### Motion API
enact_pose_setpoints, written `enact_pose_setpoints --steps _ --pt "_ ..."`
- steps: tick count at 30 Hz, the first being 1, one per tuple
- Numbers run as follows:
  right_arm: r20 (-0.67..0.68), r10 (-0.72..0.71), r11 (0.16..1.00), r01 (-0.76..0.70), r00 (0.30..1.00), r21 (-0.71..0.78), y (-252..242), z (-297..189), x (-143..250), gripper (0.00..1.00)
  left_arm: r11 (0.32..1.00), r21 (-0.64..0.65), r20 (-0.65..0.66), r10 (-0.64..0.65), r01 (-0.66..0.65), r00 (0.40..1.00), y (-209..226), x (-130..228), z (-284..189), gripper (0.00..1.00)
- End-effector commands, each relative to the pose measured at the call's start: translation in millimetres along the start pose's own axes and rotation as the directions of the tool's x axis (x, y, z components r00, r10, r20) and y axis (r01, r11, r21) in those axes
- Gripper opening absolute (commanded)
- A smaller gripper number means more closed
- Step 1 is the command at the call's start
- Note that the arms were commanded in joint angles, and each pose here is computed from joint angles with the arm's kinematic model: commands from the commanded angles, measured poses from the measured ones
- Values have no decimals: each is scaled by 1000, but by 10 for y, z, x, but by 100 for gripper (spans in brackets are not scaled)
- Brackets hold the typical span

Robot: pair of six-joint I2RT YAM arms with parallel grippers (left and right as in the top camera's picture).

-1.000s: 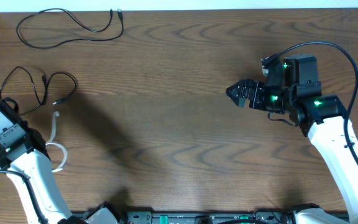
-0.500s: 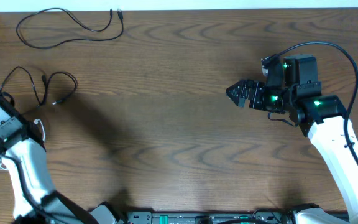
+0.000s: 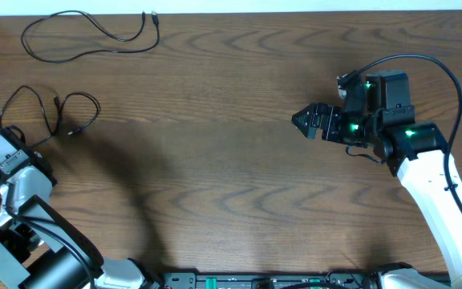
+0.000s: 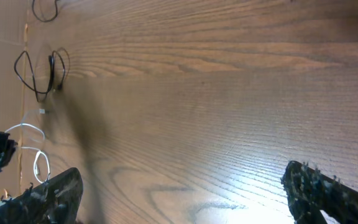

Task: Untangle cables
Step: 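Lower the left gripper and release the white cable at the left edge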

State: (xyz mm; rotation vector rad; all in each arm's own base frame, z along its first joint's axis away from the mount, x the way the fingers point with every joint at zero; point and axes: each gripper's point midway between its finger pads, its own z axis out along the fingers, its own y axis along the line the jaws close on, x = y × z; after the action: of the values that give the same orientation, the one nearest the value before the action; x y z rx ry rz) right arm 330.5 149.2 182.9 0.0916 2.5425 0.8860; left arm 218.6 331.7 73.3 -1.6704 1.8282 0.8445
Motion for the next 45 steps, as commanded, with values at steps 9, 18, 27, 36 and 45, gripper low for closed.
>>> enact_pose_setpoints --steps 9,18,27,36,45 --pt "11 -12 1000 12 1000 -2 12 -38 -23 99 999 47 99 2 -7 995 -10 -415 -273 63" --pt "4 -11 1000 11 1000 -1 13 -34 -4 99 997 74 38 -3 0 999 57 -328 -372 71" --pt "-8 -29 1000 29 1000 5 -1 -33 26 99 986 -53 -241 -165 157 956 548 220 54 93" --pt "-3 -33 999 33 999 2 5 -33 12 99 937 -258 -358 -320 237 877 982 648 259 94" --pt "-4 -33 999 33 999 2 5 -33 15 99 886 -354 -363 -424 298 829 1232 766 379 94"
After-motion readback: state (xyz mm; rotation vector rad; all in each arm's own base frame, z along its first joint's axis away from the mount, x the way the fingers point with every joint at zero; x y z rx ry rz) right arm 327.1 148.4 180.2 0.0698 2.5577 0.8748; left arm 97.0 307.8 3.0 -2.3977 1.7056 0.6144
